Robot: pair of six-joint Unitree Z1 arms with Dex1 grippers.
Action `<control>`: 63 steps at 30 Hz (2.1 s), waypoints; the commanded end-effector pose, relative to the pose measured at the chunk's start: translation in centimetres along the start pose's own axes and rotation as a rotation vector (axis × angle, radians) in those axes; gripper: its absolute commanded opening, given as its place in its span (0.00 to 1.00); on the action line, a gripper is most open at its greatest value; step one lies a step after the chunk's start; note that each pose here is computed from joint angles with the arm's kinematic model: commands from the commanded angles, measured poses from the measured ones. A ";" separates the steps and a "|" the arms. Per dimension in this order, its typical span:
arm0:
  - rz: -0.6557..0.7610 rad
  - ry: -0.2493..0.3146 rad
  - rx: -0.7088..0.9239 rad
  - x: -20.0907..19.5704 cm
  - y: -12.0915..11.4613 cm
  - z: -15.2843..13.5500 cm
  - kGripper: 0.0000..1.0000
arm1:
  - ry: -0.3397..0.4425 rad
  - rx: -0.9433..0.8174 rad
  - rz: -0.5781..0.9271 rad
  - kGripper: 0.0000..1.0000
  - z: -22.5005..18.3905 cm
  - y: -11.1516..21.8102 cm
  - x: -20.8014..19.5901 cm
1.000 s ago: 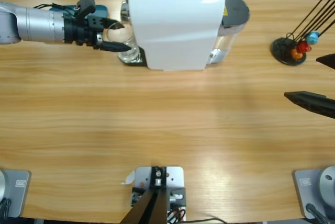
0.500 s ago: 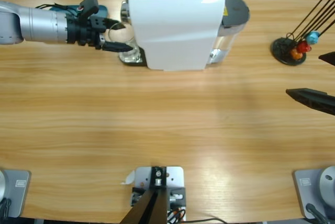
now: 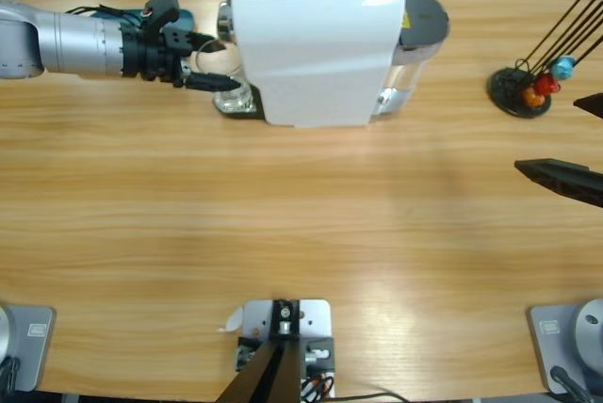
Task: Pour coffee
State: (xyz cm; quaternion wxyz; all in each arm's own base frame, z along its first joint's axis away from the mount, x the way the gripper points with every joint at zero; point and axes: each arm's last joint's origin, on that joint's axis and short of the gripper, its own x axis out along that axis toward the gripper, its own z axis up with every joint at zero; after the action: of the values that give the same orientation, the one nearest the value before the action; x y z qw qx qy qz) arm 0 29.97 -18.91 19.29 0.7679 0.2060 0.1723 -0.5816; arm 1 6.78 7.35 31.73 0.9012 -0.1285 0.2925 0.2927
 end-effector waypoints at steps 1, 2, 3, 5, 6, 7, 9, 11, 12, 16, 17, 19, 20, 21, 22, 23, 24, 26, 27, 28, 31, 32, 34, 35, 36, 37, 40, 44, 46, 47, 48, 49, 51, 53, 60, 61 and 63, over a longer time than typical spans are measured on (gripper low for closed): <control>-0.008 0.040 -0.044 1.4 0.2 -1.1 1.00 | 0.000 -0.019 -0.001 0.98 -0.5 -0.1 -0.2; -0.008 0.041 -0.046 1.5 0.2 -1.1 1.00 | 0.000 -0.019 -0.001 0.98 -0.5 -0.1 -0.2; -0.008 0.041 -0.046 1.5 0.2 -1.1 1.00 | 0.000 -0.019 -0.001 0.98 -0.5 -0.1 -0.2; -0.007 0.041 -0.046 1.5 0.3 -1.0 1.00 | 0.000 -0.020 -0.001 0.98 -0.5 -0.1 -0.2; -0.008 0.041 -0.046 1.5 0.2 -1.1 1.00 | 0.000 -0.019 -0.001 0.98 -0.5 -0.1 -0.2; -0.009 0.039 -0.050 1.4 0.2 -1.1 1.00 | -0.001 -0.019 -0.002 0.98 -0.5 -0.1 -0.2; -0.017 0.016 -0.075 0.5 0.3 -1.1 1.00 | -0.003 -0.021 -0.001 0.98 -0.4 -0.1 -0.2; -0.023 0.003 -0.077 -0.6 -0.3 -1.2 1.00 | -0.002 -0.027 0.002 0.98 -0.4 0.0 -0.2; -0.028 -0.006 -0.076 -1.1 -0.6 -1.1 1.00 | 0.001 -0.030 0.002 0.98 -0.4 0.0 -0.1; -0.016 -0.032 -0.068 -3.9 -2.2 -0.7 1.00 | 0.000 -0.030 0.002 0.98 0.0 0.1 0.2; -0.007 -0.035 -0.064 -4.5 -2.5 -0.5 1.00 | -0.001 -0.030 0.001 0.98 0.1 0.1 0.2; 0.038 -0.028 -0.060 -5.7 -2.9 -0.4 1.00 | -0.008 -0.027 0.002 0.98 0.4 0.2 0.1; 0.070 -0.015 -0.061 -6.3 -3.1 -0.5 1.00 | -0.012 -0.026 0.002 0.98 0.6 0.2 0.0; 0.105 0.006 -0.062 -6.8 -3.5 -0.7 1.00 | -0.017 -0.025 0.002 0.98 0.8 0.2 -0.1; 0.146 0.034 -0.065 -7.3 -3.9 -0.9 1.00 | -0.021 -0.023 0.003 0.98 1.0 0.2 -0.1; 0.185 0.059 -0.076 -7.9 -4.3 -1.2 1.00 | -0.026 -0.022 0.004 0.98 1.2 0.2 -0.2; 0.221 0.071 -0.104 -8.8 -4.9 -1.5 1.00 | -0.030 -0.022 0.005 0.97 1.4 0.2 -0.3; 0.263 0.056 -0.173 -10.4 -6.3 -1.4 1.00 | -0.033 -0.020 0.005 0.82 2.1 0.3 -0.3; 0.285 0.047 -0.215 -11.3 -7.2 -1.3 1.00 | -0.029 -0.022 0.005 0.58 2.8 0.5 -0.2; 0.297 0.041 -0.252 -12.0 -8.3 -1.1 1.00 | -0.019 -0.026 0.001 0.31 3.6 0.6 0.0; 0.313 0.090 -0.359 -13.5 -11.2 -0.5 1.00 | -0.023 -0.008 -0.024 0.00 7.0 0.8 0.9; 0.322 0.115 -0.390 -14.0 -11.9 -0.6 1.00 | -0.035 0.011 -0.006 0.00 8.4 0.9 1.0; 0.302 0.133 -0.421 -15.0 -13.5 -0.7 1.00 | 0.002 0.047 0.015 0.00 11.3 0.6 2.7; 0.286 0.124 -0.405 -15.4 -14.2 -0.4 1.00 | 0.022 0.059 0.027 0.00 12.8 0.2 3.8; 0.270 0.107 -0.383 -15.7 -14.8 -0.2 1.00 | 0.029 0.090 0.043 0.00 14.7 -0.7 5.2; 0.255 0.094 -0.365 -15.9 -15.2 -0.1 1.00 | 0.036 0.116 0.036 0.00 16.2 -1.4 6.4; 0.249 0.117 -0.333 -15.8 -15.8 -0.7 1.00 | 0.111 0.159 -0.055 0.00 20.1 -2.8 10.5; 0.288 0.125 -0.336 -15.6 -15.3 -0.2 1.00 | 0.142 0.156 -0.070 0.00 22.7 -3.8 14.9; 0.287 0.122 -0.336 -15.6 -15.2 -0.2 1.00 | 0.167 0.173 -0.044 0.00 22.9 -4.4 16.8; 0.289 0.119 -0.338 -15.7 -15.3 -0.1 1.00 | 0.177 0.179 -0.039 0.00 23.0 -4.6 17.4; 0.291 0.114 -0.342 -15.8 -15.3 -0.1 1.00 | 0.186 0.185 -0.035 0.00 23.2 -4.8 17.8; 0.292 0.113 -0.346 -15.8 -15.3 -0.1 1.00 | 0.196 0.190 -0.039 0.00 23.3 -5.0 18.2; 0.292 0.122 -0.360 -15.6 -15.1 -0.1 1.00 | 0.216 0.207 -0.047 0.00 23.3 -5.7 18.9; 0.288 0.136 -0.366 -15.3 -14.9 0.0 1.00 | 0.234 0.217 -0.046 0.00 23.1 -6.0 19.3; 0.295 0.130 -0.369 -15.5 -15.0 -0.1 1.00 | 0.270 0.221 -0.004 0.00 22.4 -5.6 18.2; 0.295 0.129 -0.369 -15.5 -15.1 -0.1 1.00 | 0.264 0.220 0.000 0.00 22.5 -5.5 18.0; 0.299 0.127 -0.368 -15.5 -15.1 -0.1 1.00 | 0.257 0.216 0.006 0.00 22.7 -5.2 17.6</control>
State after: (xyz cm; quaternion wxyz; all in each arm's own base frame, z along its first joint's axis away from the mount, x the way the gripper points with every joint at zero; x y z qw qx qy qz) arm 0 11.58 -9.81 25.82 0.8592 0.1192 0.2767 -0.4134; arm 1 31.82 20.20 40.54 0.8780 -0.0669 0.4121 0.2341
